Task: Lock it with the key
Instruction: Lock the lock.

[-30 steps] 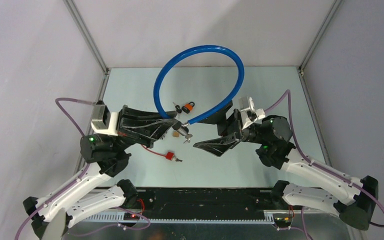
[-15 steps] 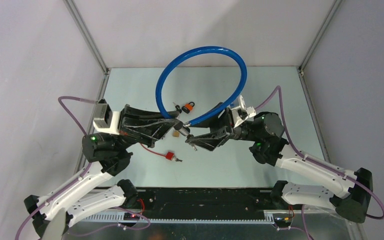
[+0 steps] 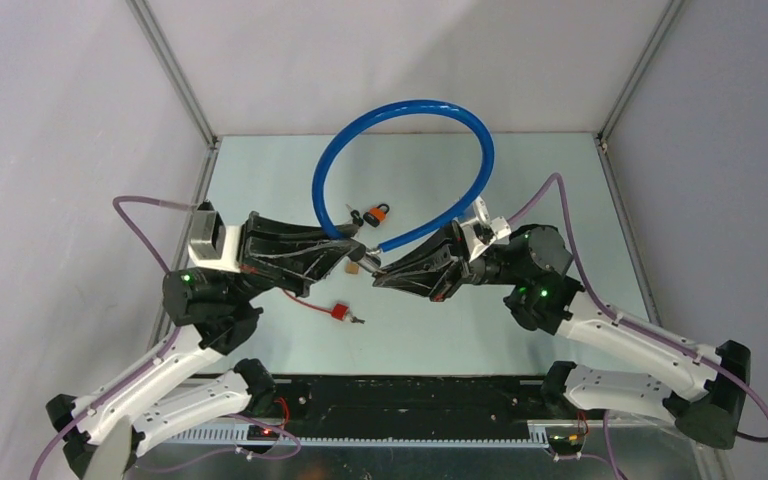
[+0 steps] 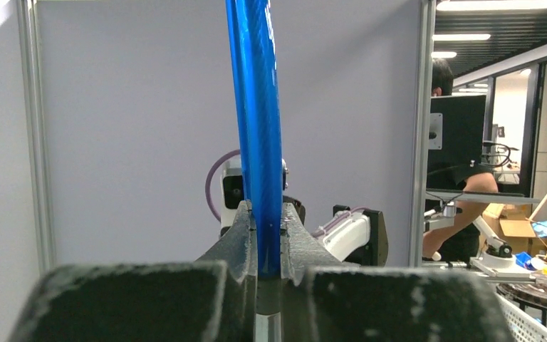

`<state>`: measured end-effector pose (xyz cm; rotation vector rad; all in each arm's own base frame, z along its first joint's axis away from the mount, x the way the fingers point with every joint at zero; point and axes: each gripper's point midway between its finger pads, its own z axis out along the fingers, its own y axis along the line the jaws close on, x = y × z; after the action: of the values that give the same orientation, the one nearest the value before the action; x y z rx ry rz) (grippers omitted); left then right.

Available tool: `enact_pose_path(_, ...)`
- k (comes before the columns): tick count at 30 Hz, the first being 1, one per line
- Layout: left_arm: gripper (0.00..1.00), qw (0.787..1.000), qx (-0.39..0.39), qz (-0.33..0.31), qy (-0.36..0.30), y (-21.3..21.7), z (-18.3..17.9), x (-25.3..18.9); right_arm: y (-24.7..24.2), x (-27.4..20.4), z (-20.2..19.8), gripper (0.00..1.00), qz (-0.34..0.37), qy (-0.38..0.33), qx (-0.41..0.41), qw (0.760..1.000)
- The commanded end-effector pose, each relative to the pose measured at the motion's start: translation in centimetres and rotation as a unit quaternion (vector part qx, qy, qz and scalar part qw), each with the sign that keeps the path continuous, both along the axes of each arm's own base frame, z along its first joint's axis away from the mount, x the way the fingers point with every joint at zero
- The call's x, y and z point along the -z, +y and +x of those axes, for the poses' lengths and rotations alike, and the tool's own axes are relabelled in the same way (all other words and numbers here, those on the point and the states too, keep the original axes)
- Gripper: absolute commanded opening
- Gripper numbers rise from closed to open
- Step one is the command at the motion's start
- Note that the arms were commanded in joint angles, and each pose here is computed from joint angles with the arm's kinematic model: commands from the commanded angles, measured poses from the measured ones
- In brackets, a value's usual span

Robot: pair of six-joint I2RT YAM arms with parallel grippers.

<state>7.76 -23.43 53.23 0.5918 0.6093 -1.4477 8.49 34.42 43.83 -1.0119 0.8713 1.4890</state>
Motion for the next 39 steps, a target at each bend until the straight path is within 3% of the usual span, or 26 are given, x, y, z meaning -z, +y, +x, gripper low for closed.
enact_pose_path(1,0.0,0.996,-0.038,-0.052,-0.066,3.6,-2.5,-3.7,-1.1,0.5,0.1,0.0,-0.039,0.005,0.01,0.999)
enact_pose_path(10,0.0,0.994,-0.04,-0.051,-0.091,4.5,-3.7,-4.2,-1.4,3.6,-0.6,0.0,-0.111,0.071,-0.046,0.99)
enact_pose_path(19,0.0,0.994,-0.018,-0.012,-0.11,3.3,-4.3,-2.7,-3.0,-0.2,-2.2,0.0,-0.069,0.131,-0.146,0.978)
enact_pose_path(22,0.0,0.996,-0.035,-0.032,-0.08,3.5,-3.0,-3.1,-2.2,-0.1,-1.3,0.0,-0.052,0.129,-0.109,0.984)
enact_pose_path(25,0.0,0.994,-0.06,-0.07,-0.056,4.5,-2.0,-3.5,-1.7,0.3,0.0,0.0,-0.012,0.083,-0.022,0.996)
enact_pose_path(31,0.0,0.987,-0.105,-0.12,-0.005,6.3,0.0,-3.7,-2.2,0.8,2.2,0.0,0.026,0.059,0.099,0.993)
enact_pose_path(34,0.0,0.987,-0.111,-0.12,-0.001,6.0,0.6,-3.2,-2.7,0.0,2.5,0.0,0.046,0.063,0.111,0.991)
enact_pose_path(39,0.0,0.985,-0.116,-0.123,0.019,5.7,1.6,-2.5,-3.4,-1.4,1.9,0.0,0.07,0.107,0.063,0.99)
